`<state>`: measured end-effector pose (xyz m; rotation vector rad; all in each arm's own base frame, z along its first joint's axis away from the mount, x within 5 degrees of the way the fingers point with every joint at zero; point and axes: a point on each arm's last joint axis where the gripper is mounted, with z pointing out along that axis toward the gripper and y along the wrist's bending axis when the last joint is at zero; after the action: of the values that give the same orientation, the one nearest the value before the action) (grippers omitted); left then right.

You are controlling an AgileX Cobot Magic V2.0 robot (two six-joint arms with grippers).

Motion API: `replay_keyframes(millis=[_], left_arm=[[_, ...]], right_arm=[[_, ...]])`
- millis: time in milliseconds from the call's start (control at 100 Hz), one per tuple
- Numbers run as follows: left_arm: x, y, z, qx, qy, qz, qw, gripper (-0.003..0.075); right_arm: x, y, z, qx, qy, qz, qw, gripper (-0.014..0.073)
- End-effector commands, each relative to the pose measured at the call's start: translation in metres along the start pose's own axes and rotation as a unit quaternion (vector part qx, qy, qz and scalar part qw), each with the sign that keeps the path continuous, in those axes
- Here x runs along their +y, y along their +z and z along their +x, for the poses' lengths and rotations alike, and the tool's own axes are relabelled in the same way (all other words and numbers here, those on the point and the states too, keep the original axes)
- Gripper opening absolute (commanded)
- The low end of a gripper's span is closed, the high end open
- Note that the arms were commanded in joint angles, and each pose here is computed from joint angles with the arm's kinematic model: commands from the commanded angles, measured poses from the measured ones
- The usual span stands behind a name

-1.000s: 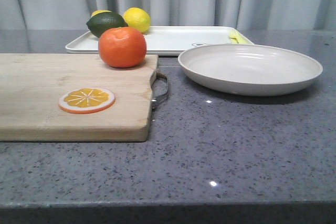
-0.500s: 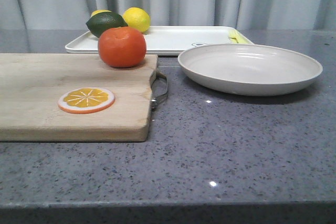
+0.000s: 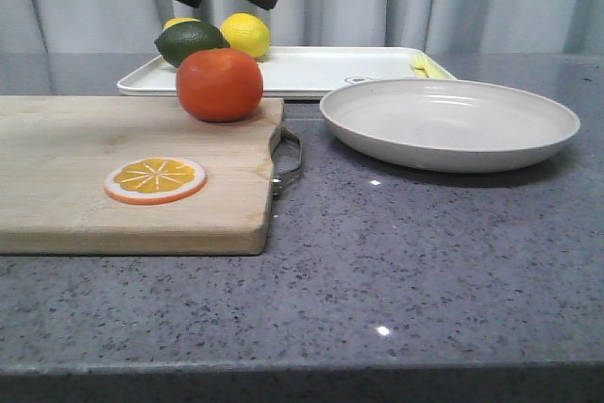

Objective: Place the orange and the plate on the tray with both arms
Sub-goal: 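Lower the left gripper onto the orange on the cutting board and close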

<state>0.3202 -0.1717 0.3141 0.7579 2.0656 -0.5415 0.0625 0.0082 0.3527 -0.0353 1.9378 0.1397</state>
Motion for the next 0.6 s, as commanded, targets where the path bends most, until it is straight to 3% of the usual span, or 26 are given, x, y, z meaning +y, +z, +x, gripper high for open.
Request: replay_keyframes(millis=[0,590], left_arm=[[-0.003,-0.016,-0.020,-0.044,0.001,-0.018,0.999,0.0657],[0.005,0.013,-0.003,0.003,-0.016,-0.012,1.000,0.0657]], right_arm=[[0.001,-0.003,-0.015,-0.042,-0.002,-0.002,0.999,0.0508],[0.001,-0.003,-0.015,-0.043,-0.002,-0.002,0.999,0.0508]])
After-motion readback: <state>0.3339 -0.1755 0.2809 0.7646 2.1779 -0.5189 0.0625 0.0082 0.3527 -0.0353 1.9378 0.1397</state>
